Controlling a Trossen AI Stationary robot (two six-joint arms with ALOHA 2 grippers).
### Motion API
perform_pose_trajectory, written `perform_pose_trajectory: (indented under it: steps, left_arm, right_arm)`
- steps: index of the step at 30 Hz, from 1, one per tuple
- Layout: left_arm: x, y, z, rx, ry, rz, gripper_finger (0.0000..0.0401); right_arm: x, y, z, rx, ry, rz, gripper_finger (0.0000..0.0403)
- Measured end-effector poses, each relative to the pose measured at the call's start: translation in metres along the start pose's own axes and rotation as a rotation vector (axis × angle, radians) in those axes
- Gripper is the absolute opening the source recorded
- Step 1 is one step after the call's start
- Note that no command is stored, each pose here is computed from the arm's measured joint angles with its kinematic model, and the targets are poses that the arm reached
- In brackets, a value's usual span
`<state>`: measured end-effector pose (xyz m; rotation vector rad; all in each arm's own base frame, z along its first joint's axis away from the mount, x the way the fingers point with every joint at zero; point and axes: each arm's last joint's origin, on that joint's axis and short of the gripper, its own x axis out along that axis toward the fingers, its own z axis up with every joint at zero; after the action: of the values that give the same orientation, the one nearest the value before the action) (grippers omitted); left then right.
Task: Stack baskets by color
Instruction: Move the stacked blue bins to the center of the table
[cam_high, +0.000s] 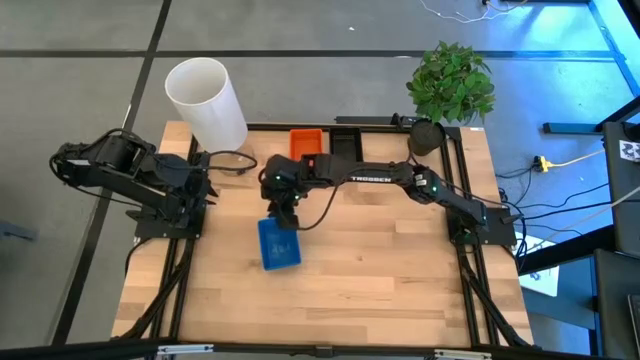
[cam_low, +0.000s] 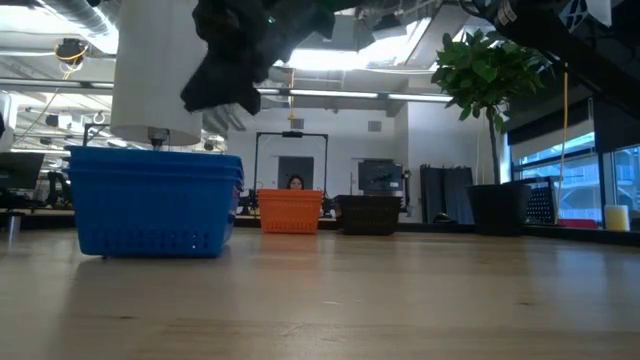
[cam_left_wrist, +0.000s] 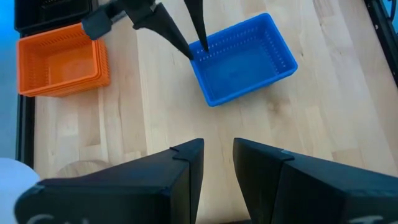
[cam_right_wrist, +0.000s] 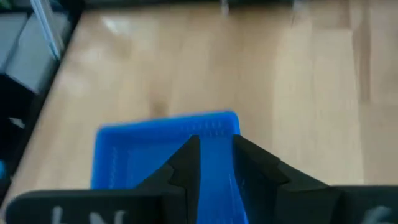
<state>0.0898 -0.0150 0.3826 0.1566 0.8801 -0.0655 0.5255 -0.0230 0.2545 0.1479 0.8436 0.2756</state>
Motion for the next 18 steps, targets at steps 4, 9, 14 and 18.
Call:
perform_pose_trajectory:
  steps: [4,9,14,18]
  left_arm:
    - [0.000,0.000,0.000,0.000,-0.001,0.000,0.0078]
    - [0.000,0.000,0.000,0.000,-0.001,0.000,0.0078]
    - [0.000,0.000,0.000,0.000,-0.002,0.001,0.0078]
    - [0.000,0.000,0.000,0.000,-0.002,0.000,0.0078]
  right_arm:
    - [0.003,0.008,0.011,0.016,-0.118,0.111,0.0083]
    - [0.023,0.021,0.011,-0.060,-0.164,0.152,0.0014]
    - [0.050,0.021,0.005,-0.122,-0.188,0.166,0.0003]
    - [0.076,0.026,-0.002,-0.158,-0.219,0.211,0.0001]
